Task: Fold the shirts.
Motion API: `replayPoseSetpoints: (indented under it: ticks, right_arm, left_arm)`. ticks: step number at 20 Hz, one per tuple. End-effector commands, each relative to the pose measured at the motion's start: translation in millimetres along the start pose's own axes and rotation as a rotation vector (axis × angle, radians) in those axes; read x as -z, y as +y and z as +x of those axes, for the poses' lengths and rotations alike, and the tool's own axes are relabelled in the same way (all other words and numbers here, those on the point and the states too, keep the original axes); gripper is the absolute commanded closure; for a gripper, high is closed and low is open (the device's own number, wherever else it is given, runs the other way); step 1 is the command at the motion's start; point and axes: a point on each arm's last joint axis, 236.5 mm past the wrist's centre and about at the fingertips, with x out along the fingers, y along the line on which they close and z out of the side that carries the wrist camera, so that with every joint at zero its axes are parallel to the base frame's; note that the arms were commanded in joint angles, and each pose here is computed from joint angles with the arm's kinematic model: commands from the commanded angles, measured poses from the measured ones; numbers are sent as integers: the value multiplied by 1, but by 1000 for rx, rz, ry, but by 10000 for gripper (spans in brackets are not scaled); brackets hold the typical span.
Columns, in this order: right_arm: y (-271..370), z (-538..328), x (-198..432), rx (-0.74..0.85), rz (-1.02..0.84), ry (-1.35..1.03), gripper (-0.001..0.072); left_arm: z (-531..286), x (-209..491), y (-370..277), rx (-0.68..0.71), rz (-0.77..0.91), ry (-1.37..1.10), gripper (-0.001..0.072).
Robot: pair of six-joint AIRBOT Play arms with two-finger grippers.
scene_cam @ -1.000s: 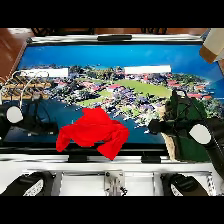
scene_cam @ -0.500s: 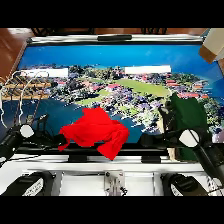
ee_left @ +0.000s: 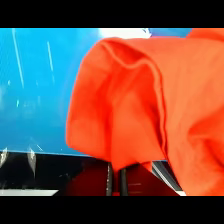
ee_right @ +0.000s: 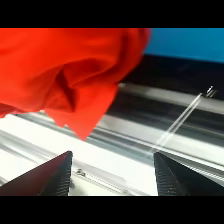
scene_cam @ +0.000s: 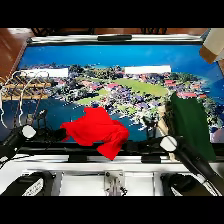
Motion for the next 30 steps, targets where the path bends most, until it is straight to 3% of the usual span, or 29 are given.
replayPoseSetpoints:
  ticks: [1,13,14,15,16,19,21,23,25,27,30]
  right_arm:
    - [18,39,12,-30,-10,49,105]
    - [57,98,-12,-37,-8,45,108]
    - [61,99,-17,-42,1,35,202]
    - [66,97,-21,-51,-6,25,503]
    - [73,94,-24,-63,-14,23,644]
    - [96,66,-30,-45,-211,27,647]
    - [98,15,-44,83,-443,-15,647]
    - [96,-73,-81,248,-526,-181,647]
    - [113,-191,-116,308,-561,-476,647]
    - [142,-314,-125,240,-542,-830,647]
    - [181,-458,-86,-5,-515,-1240,647]
  left_arm:
    - [-1,-4,0,0,4,-18,665]
    - [-12,-11,-5,12,38,-62,665]
    - [-14,-12,-6,15,40,-70,665]
    - [-17,-14,-7,17,44,-82,666]
    - [-20,-17,-8,16,52,-95,665]
    - [-54,-44,-26,32,191,-171,668]
    - [-106,-80,-36,-15,291,-295,668]
    - [-192,-122,-49,-74,351,-510,669]
    - [-307,-148,-69,-91,346,-798,669]
    - [-427,-141,-92,-52,339,-1088,669]
    - [-571,-90,-117,51,345,-1468,669]
